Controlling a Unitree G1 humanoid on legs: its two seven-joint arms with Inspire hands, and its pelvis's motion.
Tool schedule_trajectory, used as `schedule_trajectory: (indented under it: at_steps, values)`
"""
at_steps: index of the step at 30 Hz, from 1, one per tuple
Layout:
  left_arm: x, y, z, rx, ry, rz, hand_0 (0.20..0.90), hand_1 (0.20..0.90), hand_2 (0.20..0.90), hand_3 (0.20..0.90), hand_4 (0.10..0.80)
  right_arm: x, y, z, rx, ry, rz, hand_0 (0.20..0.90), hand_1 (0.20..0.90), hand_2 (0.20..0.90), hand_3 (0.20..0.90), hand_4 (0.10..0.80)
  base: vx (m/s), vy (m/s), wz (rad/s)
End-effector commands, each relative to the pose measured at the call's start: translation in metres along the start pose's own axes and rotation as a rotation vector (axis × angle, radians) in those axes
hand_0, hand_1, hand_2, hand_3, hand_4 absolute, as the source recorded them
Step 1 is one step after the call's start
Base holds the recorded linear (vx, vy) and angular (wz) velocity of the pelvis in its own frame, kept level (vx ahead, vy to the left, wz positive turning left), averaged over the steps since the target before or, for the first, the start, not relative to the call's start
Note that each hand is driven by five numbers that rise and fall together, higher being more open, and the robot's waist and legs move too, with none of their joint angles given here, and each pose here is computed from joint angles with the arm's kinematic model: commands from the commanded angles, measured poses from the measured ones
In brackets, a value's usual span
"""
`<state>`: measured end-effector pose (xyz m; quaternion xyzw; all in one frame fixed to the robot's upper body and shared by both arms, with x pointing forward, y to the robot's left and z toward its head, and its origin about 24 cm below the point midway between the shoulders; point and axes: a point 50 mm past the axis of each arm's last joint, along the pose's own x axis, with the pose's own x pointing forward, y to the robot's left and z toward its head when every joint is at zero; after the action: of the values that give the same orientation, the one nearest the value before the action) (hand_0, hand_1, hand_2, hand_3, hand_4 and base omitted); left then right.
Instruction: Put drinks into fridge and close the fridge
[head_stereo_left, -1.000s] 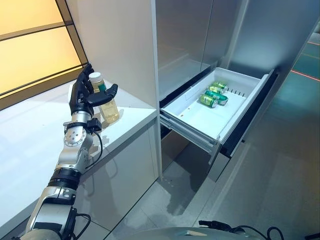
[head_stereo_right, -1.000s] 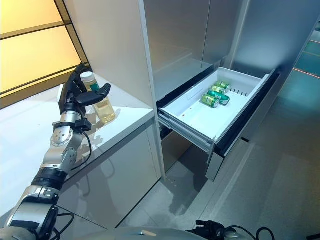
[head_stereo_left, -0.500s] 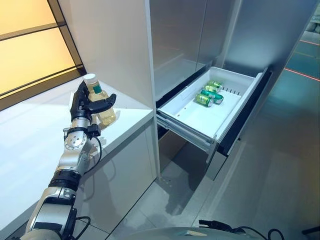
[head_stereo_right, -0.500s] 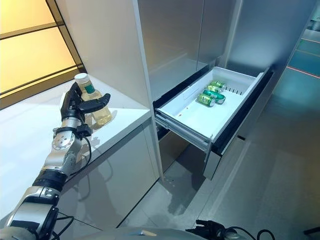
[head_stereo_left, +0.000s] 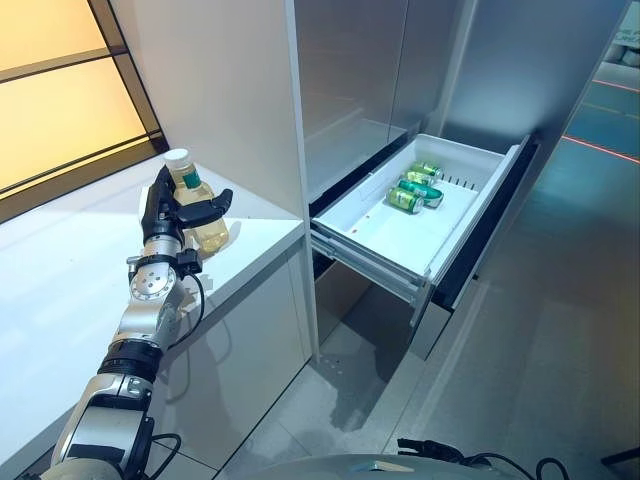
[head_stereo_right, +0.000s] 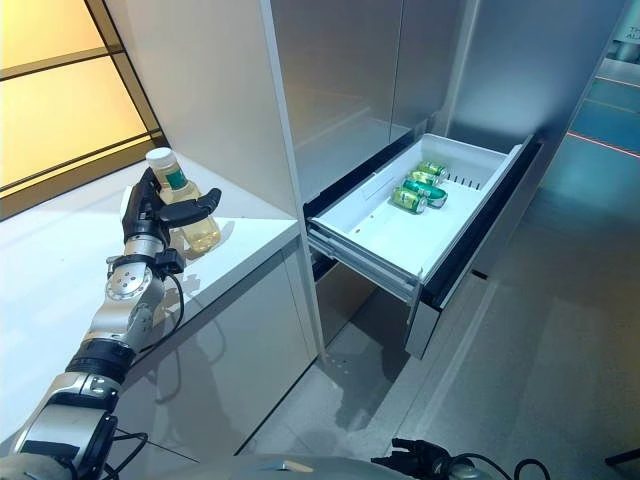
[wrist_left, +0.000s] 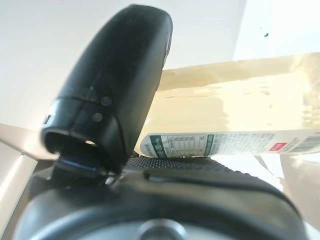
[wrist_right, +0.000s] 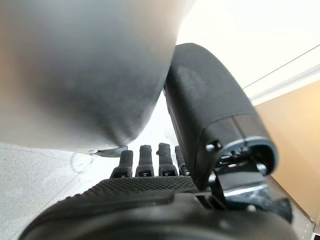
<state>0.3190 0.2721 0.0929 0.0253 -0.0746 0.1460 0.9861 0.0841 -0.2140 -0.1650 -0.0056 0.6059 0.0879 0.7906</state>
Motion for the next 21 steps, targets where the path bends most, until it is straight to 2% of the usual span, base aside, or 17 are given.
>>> schedule_trajectory:
  at_steps: [1,2,3,8,9,13,19,21]
  values:
    - [0.027,0.002,0.057,0.039,-0.241,0.016,0.684,0.684,0.684,0.647,0.547,-0.005,-0.007,-0.024,-0.043,0.109,0.002,0.9,0.9,0.9,0.9,0.8,0.0,0.0,0.0]
    - [0.027,0.002,0.056,0.059,-0.245,0.014,0.498,0.498,0.498,0.431,0.331,-0.004,-0.007,-0.024,-0.044,0.109,0.002,0.9,0.9,0.9,0.9,0.8,0.0,0.0,0.0]
    - [0.026,0.001,0.056,0.065,-0.247,0.014,0.462,0.462,0.462,0.389,0.289,-0.004,-0.007,-0.024,-0.044,0.109,0.002,0.9,0.9,0.9,0.9,0.8,0.0,0.0,0.0]
    - [0.028,0.005,0.062,0.251,-0.279,0.028,0.415,0.415,0.415,0.335,0.235,-0.005,-0.008,-0.025,-0.051,0.11,0.001,0.9,0.9,0.9,0.9,0.8,0.0,0.0,0.0]
    - [0.028,0.005,0.064,0.282,-0.29,0.025,0.352,0.352,0.352,0.26,0.16,-0.005,-0.008,-0.024,-0.053,0.109,0.001,0.9,0.9,0.9,0.9,0.8,0.0,0.0,0.0]
    - [0.028,0.005,0.07,0.377,-0.326,0.023,0.3,0.3,0.3,0.2,0.1,-0.005,-0.01,-0.022,-0.056,0.103,-0.003,0.9,0.9,0.9,0.9,0.8,-0.008,-0.003,-0.01]
    - [0.027,0.002,0.074,0.382,-0.354,0.031,0.3,0.3,0.3,0.2,0.1,-0.005,-0.011,-0.019,-0.059,0.093,-0.002,0.9,0.9,0.9,0.9,0.8,-0.005,-0.005,0.0]
    - [0.026,0.001,0.075,0.295,-0.359,0.041,0.3,0.3,0.3,0.2,0.1,-0.005,-0.012,-0.017,-0.053,0.08,-0.002,0.9,0.9,0.9,0.9,0.8,-0.037,-0.034,0.0]
